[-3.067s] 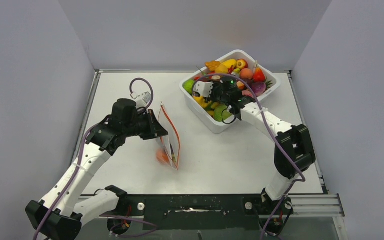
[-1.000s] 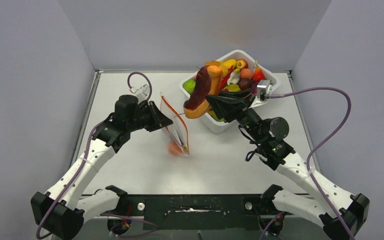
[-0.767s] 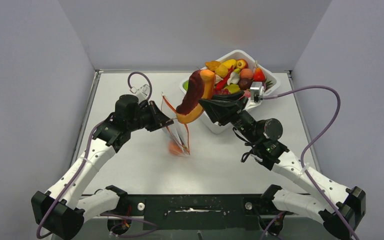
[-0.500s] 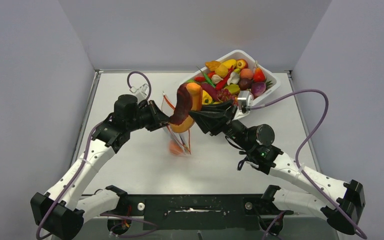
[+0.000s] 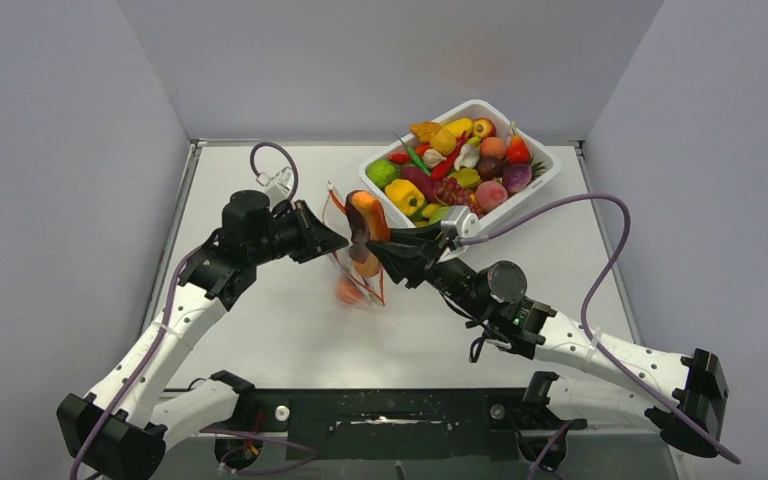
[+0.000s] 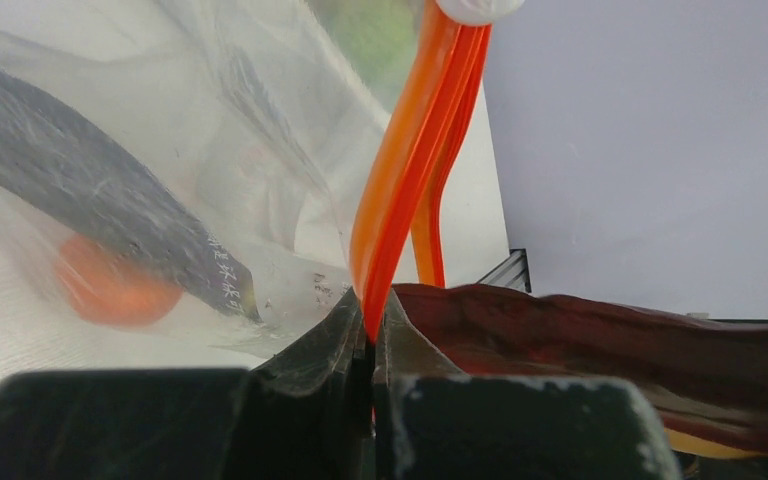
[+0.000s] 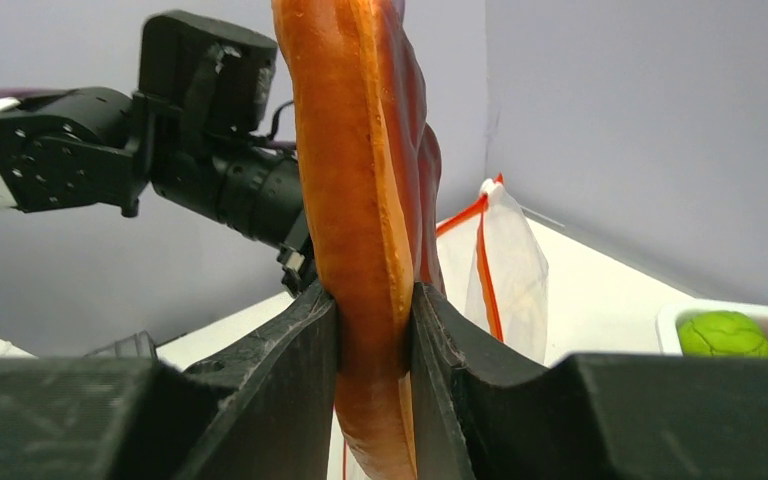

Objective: Place the food in the zip-top bag and seal the zipper
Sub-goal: Place the fake food in the zipper food storage bag.

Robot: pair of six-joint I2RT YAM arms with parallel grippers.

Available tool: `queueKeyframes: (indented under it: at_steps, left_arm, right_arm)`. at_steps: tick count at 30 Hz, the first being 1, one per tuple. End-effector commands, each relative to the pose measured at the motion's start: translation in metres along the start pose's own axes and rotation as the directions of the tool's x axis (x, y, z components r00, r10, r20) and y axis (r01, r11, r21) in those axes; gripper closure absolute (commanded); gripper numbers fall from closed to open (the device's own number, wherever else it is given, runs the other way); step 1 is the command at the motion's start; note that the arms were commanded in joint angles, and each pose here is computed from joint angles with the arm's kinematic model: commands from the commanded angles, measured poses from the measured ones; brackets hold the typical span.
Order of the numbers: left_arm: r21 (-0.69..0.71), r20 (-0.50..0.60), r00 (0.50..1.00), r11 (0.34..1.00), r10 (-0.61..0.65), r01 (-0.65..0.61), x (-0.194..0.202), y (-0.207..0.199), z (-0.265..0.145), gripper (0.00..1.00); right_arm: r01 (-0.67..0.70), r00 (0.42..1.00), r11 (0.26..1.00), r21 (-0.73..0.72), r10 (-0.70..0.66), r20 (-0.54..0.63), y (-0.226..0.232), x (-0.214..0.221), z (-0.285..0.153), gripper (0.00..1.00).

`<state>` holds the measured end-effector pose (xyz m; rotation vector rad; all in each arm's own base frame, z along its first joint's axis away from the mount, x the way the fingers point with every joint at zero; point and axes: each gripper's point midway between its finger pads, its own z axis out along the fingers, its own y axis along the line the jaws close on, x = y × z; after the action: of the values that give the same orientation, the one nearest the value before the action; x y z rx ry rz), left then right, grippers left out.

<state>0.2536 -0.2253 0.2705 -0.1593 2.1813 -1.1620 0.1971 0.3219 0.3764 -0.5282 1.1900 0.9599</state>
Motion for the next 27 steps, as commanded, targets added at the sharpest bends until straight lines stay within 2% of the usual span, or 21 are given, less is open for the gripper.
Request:
queueKeyframes:
  at_steps: [1, 8, 12, 21, 27]
  left_arm:
    - [0.117, 0.055, 0.998, 0.992, 0.032, -0.038, -0.014, -0.031, -0.012, 1.0]
    - [0.184, 0.051, 0.999, 0.983, -0.015, 0.005, -0.014, -0.043, -0.013, 1.0]
    - [0.212, 0.031, 0.999, 0.977, -0.007, 0.0, -0.013, -0.05, -0.012, 1.0]
    - [0.208, 0.01, 1.0, 0.978, 0.006, -0.008, -0.01, -0.044, -0.006, 1.0]
    - [0.2, 0.016, 0.999, 0.979, 0.033, -0.036, -0.01, -0.038, -0.004, 1.0]
  right_arm:
    - [0.016, 1.0, 0.998, 0.067, -0.017, 0.014, -0.011, 0.003, -0.003, 0.93]
    - [0.0, 1.0, 0.987, 0.163, 0.003, -0.018, -0.026, 0.011, 0.002, 0.93]
    - [-0.036, 0.999, 0.988, 0.149, 0.042, -0.033, -0.022, 0.018, 0.004, 0.92]
    - [-0.019, 0.973, 0.982, 0.186, 0.061, -0.223, -0.029, 0.072, 0.002, 0.92]
    - [0.005, 0.93, 0.976, 0.219, 0.076, -0.361, -0.033, 0.083, 0.004, 0.92]
